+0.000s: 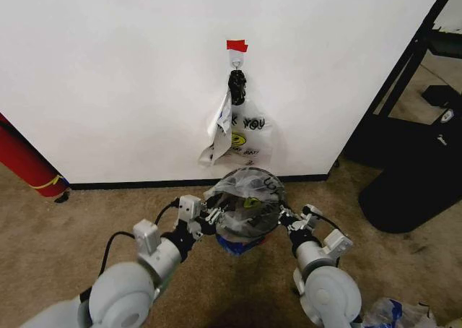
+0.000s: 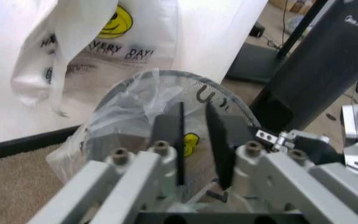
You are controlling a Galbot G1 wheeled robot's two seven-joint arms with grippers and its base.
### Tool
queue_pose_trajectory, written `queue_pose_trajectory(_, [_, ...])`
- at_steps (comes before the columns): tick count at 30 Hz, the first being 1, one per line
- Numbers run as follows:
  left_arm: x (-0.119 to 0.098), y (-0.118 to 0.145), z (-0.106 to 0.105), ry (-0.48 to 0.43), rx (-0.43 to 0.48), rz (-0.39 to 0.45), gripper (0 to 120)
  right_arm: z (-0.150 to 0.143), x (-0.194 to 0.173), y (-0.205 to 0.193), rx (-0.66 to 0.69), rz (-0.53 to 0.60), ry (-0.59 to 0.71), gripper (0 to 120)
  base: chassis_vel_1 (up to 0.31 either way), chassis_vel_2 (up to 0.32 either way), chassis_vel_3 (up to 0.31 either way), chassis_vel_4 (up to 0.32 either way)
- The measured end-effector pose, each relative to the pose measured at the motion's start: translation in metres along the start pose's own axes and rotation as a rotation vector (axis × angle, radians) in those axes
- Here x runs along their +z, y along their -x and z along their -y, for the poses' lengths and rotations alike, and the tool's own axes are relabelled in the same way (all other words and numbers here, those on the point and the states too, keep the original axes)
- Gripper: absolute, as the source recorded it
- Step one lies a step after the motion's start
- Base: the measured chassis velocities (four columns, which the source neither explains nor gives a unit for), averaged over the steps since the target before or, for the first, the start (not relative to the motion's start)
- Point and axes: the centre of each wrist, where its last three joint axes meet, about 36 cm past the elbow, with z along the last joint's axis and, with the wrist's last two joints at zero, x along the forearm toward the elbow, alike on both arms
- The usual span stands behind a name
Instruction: Pick up the garbage bag from the wall and place it over the trash bin.
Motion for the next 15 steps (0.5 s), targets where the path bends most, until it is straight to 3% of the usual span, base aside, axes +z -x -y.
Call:
queue_pose_trajectory(3, [-0.011,0.012,-0.001,-0.009,0.002,-0.060,0,-0.001,0.002,0.003,-0.001,-0.003,0.006,1,0.000,0.000,0.000,0.000])
queue_pose_trajectory(6, [-0.014,0.025,0.000,0.006,-0.004,-0.133,0,-0.002,0.004,0.005,-0.001,-0.005,0.008,1,0.000,0.000,0.000,0.000])
queue_pose_trajectory(10, [-0.019,0.054,0.009,0.039,-0.030,-0.301,0,-0.003,0.006,0.006,0.004,-0.002,0.000,1,0.000,0.000,0.000,0.000])
queue_pose_trajectory(15, [-0.025,0.081,0.012,0.091,-0.059,-0.379,0,0.000,0.006,0.006,0.000,0.009,-0.021,1,0.000,0.000,0.000,0.000])
